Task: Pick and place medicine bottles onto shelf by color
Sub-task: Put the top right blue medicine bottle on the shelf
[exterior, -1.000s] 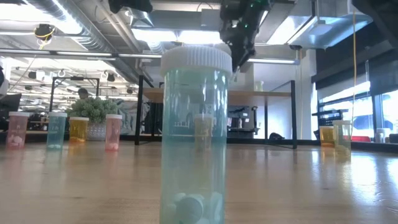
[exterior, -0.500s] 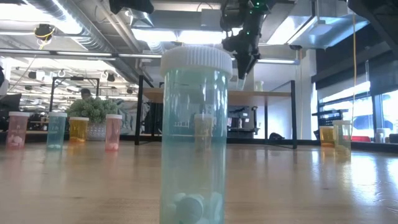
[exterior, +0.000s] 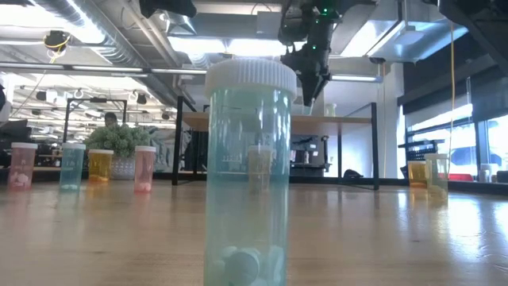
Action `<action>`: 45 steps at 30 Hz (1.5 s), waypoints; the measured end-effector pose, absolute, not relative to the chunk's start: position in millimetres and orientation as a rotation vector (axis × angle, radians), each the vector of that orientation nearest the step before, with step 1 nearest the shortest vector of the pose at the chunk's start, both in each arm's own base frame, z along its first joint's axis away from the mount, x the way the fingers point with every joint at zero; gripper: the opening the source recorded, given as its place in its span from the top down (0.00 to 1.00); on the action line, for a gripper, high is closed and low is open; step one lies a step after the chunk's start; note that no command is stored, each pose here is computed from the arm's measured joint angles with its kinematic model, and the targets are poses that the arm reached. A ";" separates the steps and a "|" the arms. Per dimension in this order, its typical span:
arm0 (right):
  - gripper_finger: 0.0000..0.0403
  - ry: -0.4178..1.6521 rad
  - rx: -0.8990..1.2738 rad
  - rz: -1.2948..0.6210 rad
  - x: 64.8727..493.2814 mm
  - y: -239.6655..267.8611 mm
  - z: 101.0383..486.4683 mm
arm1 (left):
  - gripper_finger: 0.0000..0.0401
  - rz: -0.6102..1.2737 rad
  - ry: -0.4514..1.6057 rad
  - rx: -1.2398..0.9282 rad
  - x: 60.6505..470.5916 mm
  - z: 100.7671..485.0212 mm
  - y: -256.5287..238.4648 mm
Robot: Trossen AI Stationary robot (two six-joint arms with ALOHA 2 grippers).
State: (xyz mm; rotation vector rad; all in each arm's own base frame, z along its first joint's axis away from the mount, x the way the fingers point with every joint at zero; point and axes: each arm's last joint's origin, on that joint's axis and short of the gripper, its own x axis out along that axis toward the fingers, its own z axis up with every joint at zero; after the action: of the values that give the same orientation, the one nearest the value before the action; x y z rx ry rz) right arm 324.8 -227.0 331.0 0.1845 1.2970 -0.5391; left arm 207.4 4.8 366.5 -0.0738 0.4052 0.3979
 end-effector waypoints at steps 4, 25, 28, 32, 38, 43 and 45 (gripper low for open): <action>0.70 1.303 0.188 -0.547 323.6 -228.0 330.8 | 0.93 0.398 0.405 -0.074 207.4 366.4 4.8; 0.70 1.303 0.219 -0.565 323.3 -235.3 325.5 | 0.93 0.397 0.406 -0.073 207.4 366.4 4.6; 0.70 1.277 0.210 -0.570 325.3 -236.7 326.3 | 0.93 0.395 0.406 -0.072 207.4 366.4 4.3; 0.70 1.275 0.210 -0.569 325.4 -236.8 326.3 | 0.93 0.395 0.406 -0.073 207.4 366.4 4.3; 0.70 1.279 0.212 -0.566 325.2 -236.5 326.1 | 0.93 0.395 0.406 -0.073 207.4 366.4 4.3; 0.70 1.269 0.231 -0.530 325.8 -235.8 325.9 | 0.93 0.395 0.406 -0.073 207.4 366.4 4.3; 0.70 1.271 0.223 -0.520 326.0 -235.5 325.9 | 0.93 0.396 0.406 -0.072 207.4 366.4 4.3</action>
State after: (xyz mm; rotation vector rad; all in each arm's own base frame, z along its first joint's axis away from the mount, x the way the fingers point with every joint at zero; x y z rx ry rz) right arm 326.0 -235.5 325.9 0.2229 1.2706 -0.5205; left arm 207.4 4.3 366.4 -0.0724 0.4061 0.3955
